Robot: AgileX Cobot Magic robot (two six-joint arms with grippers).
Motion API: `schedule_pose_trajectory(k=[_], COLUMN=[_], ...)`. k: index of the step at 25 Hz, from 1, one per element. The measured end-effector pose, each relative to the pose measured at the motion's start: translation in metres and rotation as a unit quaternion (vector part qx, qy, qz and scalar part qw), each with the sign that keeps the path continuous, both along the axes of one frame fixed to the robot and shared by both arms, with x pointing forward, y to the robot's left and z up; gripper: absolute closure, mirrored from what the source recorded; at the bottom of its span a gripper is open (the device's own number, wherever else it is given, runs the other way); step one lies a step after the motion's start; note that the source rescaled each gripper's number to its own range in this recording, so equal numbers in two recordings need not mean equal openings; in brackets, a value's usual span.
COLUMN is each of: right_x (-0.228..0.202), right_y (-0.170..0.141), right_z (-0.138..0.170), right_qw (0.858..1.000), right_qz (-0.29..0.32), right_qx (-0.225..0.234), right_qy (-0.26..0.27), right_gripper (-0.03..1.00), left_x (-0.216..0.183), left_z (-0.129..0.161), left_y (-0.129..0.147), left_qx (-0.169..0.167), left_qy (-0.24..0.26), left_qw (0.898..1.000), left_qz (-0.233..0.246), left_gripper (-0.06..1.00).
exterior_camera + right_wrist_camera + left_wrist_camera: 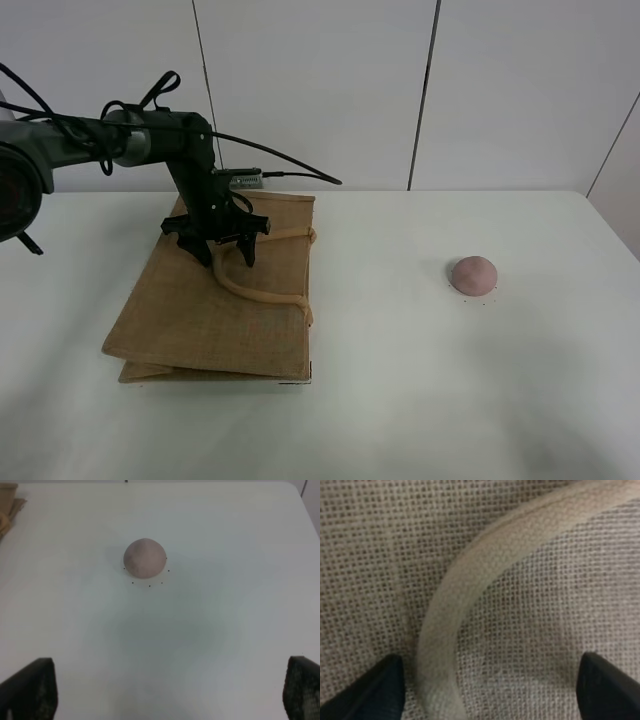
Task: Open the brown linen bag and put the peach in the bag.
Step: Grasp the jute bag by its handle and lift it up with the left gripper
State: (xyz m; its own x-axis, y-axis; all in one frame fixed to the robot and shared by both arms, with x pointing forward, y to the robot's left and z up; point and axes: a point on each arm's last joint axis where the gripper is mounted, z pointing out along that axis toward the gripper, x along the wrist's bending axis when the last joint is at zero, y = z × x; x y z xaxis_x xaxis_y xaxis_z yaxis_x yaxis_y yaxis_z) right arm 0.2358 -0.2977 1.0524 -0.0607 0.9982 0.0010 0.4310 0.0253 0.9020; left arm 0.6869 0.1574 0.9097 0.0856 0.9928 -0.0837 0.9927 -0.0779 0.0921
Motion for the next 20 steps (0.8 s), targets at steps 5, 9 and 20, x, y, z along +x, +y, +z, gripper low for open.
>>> schedule_pose_trajectory(k=[5,9,20], right_x=[0.000,0.000,0.000], right_y=[0.000,0.000,0.000], right_z=[0.000,0.000,0.000], right_qw=[1.000,1.000,1.000], right_qz=[0.000,0.000,0.000], right_qx=[0.000,0.000,0.000], right_qy=[0.000,0.000,0.000], right_gripper=[-0.03,-0.03,-0.03], left_x=[0.001,0.001,0.002], left_z=[-0.020,-0.021,-0.024], left_y=[0.000,0.000,0.003], left_qx=[0.005,0.005,0.023], left_qy=[0.014,0.015,0.016], left_qw=[1.000,1.000,1.000], left_qz=[-0.001,-0.002,-0.004], left_gripper=[-0.06,-0.05,0.90])
